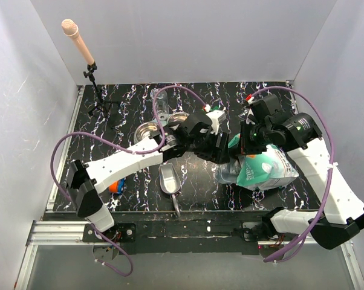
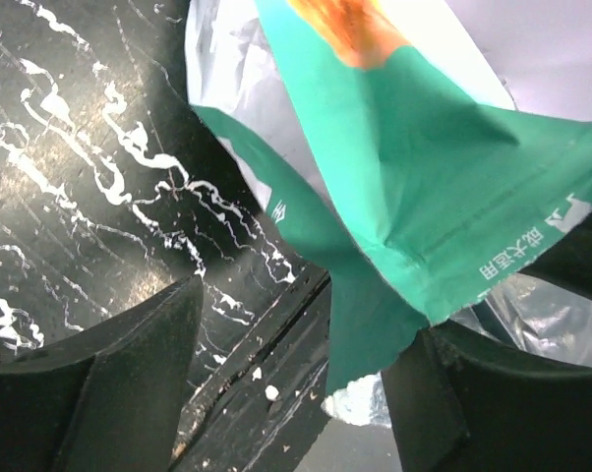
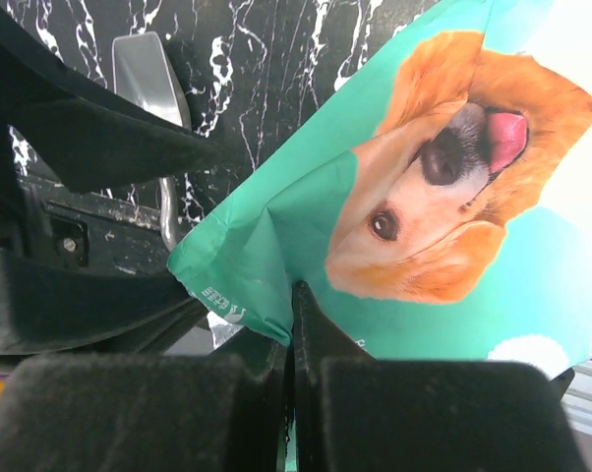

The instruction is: Serve the pet food

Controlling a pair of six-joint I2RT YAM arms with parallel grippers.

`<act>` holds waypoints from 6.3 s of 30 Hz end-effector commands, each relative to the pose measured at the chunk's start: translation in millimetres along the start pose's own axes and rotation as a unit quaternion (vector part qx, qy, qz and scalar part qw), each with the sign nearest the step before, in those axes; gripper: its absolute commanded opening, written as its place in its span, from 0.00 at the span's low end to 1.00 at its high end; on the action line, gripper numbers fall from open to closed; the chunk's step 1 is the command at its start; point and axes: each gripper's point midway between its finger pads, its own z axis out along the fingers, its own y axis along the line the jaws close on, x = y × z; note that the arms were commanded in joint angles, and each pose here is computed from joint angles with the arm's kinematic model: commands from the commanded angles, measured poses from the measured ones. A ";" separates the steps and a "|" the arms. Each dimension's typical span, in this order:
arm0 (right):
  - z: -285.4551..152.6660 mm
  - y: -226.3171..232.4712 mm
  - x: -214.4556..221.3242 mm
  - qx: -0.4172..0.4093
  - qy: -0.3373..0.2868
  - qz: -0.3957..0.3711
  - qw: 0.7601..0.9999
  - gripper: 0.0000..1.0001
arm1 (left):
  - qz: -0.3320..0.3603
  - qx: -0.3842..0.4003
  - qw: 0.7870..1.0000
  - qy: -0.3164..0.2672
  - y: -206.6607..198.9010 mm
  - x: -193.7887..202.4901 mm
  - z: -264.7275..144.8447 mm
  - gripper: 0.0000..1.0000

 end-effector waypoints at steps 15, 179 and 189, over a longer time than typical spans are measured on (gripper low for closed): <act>-39.2 -39.1 -36.9 0.129 -0.084 -0.050 0.987 0.01 | 0.036 -0.220 0.966 -0.131 51.5 -81.9 -74.0 0.00; 119.8 -2.8 26.6 0.096 0.096 -0.155 0.979 0.01 | -0.297 -0.332 0.890 0.098 197.4 167.8 -79.3 0.59; 88.3 -11.2 4.2 -0.058 0.018 -0.155 0.986 0.01 | -0.267 -0.279 0.917 0.097 180.5 140.9 -66.7 0.60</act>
